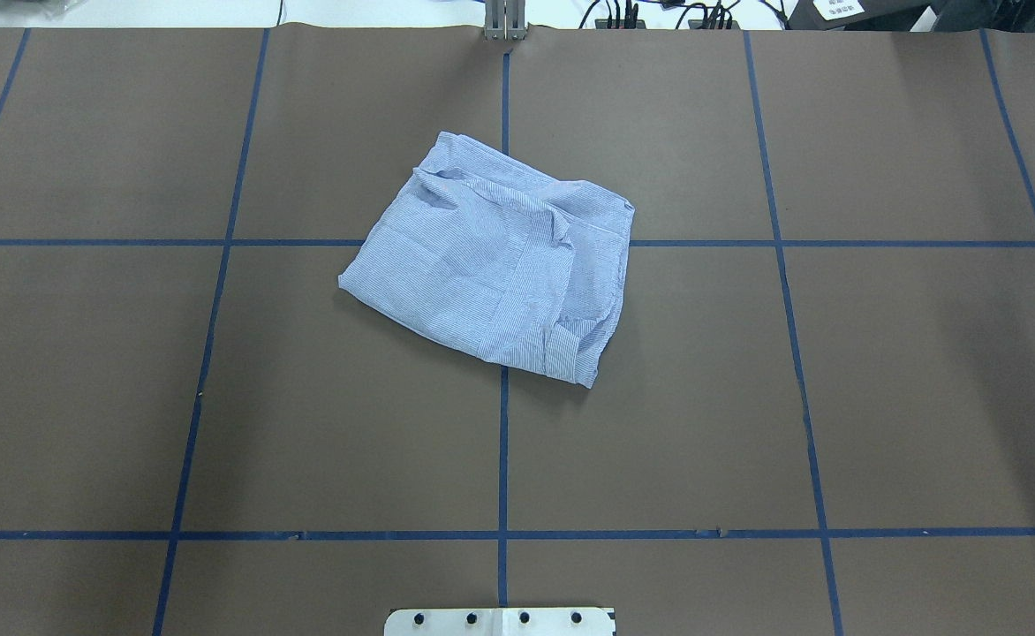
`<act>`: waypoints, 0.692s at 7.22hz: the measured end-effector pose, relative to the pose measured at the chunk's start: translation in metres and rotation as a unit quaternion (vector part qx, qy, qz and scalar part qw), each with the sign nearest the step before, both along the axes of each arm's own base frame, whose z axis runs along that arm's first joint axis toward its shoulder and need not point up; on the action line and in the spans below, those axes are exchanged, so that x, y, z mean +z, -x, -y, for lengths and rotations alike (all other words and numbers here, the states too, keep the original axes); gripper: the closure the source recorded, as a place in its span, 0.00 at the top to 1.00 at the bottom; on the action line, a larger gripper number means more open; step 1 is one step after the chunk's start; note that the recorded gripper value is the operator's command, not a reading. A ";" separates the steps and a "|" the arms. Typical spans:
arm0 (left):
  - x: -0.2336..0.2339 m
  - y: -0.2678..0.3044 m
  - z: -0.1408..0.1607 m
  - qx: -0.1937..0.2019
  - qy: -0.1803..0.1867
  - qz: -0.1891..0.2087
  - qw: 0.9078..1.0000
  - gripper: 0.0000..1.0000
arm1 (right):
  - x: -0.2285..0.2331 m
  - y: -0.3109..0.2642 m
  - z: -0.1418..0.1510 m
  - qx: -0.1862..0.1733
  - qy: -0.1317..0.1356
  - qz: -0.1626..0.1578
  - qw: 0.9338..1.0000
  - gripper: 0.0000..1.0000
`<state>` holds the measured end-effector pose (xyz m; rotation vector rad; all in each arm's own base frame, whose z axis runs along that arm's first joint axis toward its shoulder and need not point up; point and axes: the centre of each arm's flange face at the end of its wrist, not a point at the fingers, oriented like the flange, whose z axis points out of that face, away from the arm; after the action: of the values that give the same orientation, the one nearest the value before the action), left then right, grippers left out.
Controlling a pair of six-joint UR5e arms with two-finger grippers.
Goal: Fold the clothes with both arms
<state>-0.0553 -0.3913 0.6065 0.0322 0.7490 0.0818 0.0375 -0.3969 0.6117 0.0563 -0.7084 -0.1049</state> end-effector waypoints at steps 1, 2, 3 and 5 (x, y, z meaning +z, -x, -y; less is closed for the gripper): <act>0.001 0.000 0.000 0.000 0.001 0.000 1.000 1.00 | -0.002 0.001 0.000 0.000 -0.001 0.005 1.000 1.00; 0.002 0.000 0.000 0.000 0.002 0.000 1.000 1.00 | -0.004 0.001 0.000 -0.001 -0.003 0.009 1.000 1.00; 0.002 0.000 0.000 0.000 0.002 0.000 1.000 1.00 | -0.005 0.002 0.000 -0.001 -0.003 0.012 1.000 1.00; 0.003 0.000 0.000 0.000 0.003 0.001 1.000 1.00 | -0.007 0.002 0.000 -0.001 -0.005 0.015 1.000 1.00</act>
<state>-0.0554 -0.3911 0.6092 0.0268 0.7472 0.0797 0.0353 -0.3970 0.6045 0.0666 -0.7374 -0.1104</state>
